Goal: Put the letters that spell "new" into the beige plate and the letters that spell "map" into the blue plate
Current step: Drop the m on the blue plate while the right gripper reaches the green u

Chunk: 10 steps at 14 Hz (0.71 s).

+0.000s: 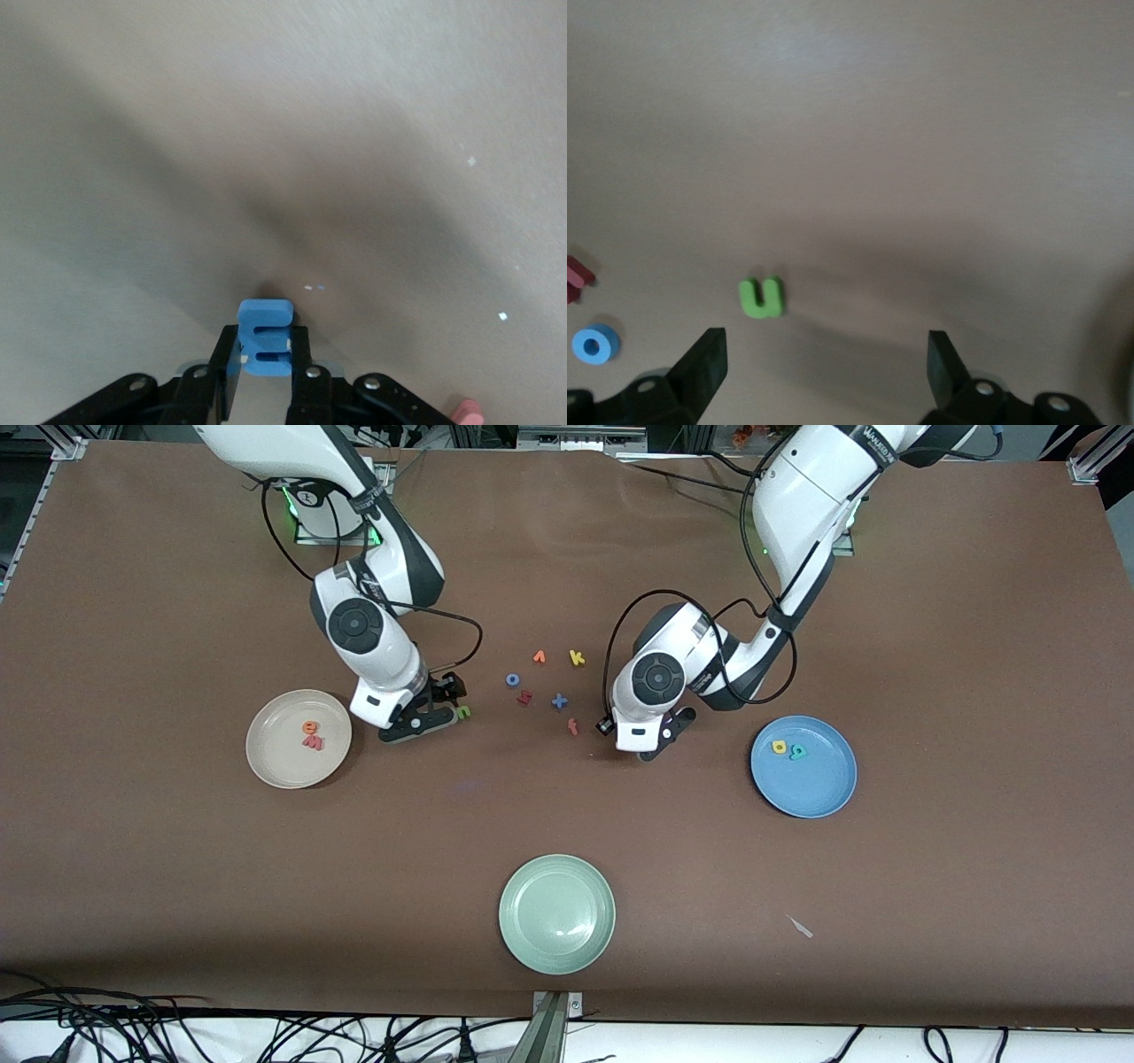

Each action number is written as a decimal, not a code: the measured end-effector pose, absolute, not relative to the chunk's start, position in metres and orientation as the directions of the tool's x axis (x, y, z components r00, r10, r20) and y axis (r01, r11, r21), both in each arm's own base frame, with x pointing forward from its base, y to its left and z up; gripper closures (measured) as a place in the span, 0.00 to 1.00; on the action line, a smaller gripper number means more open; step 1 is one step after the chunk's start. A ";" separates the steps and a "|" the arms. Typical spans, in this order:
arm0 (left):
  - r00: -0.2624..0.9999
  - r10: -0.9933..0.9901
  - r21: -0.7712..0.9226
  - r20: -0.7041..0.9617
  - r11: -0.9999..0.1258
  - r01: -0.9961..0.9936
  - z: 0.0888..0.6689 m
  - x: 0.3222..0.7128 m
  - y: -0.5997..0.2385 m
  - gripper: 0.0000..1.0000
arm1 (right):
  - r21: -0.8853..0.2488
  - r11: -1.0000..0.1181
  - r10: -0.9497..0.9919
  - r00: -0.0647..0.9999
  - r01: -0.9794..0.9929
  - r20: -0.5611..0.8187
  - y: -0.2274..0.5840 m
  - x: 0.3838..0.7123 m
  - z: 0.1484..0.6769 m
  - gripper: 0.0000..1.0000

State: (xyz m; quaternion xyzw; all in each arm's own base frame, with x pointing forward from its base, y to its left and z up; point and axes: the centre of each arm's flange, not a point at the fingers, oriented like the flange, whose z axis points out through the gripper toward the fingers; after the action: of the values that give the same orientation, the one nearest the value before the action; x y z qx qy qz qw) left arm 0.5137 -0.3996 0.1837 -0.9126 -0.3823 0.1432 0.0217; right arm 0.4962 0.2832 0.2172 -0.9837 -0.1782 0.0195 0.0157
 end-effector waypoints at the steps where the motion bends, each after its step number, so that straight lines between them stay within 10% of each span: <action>1: 0.669 0.702 -0.168 -0.245 -0.710 0.684 0.198 0.520 -0.390 0.73 | -0.038 -0.930 0.367 0.930 0.365 -0.029 0.291 0.492 0.212 0.00; 10: 0.825 0.456 -0.172 -0.334 -0.890 0.422 0.339 0.571 -0.233 0.73 | -0.020 -0.893 0.448 0.893 0.449 0.038 0.308 0.480 0.184 0.02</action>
State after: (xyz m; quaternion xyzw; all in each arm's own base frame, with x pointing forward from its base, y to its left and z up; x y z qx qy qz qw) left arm 0.5705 -0.2328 0.3388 -0.9543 -0.2299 0.1857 0.0454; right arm 0.4798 0.3080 0.1835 -0.9729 -0.2304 -0.0164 0.0141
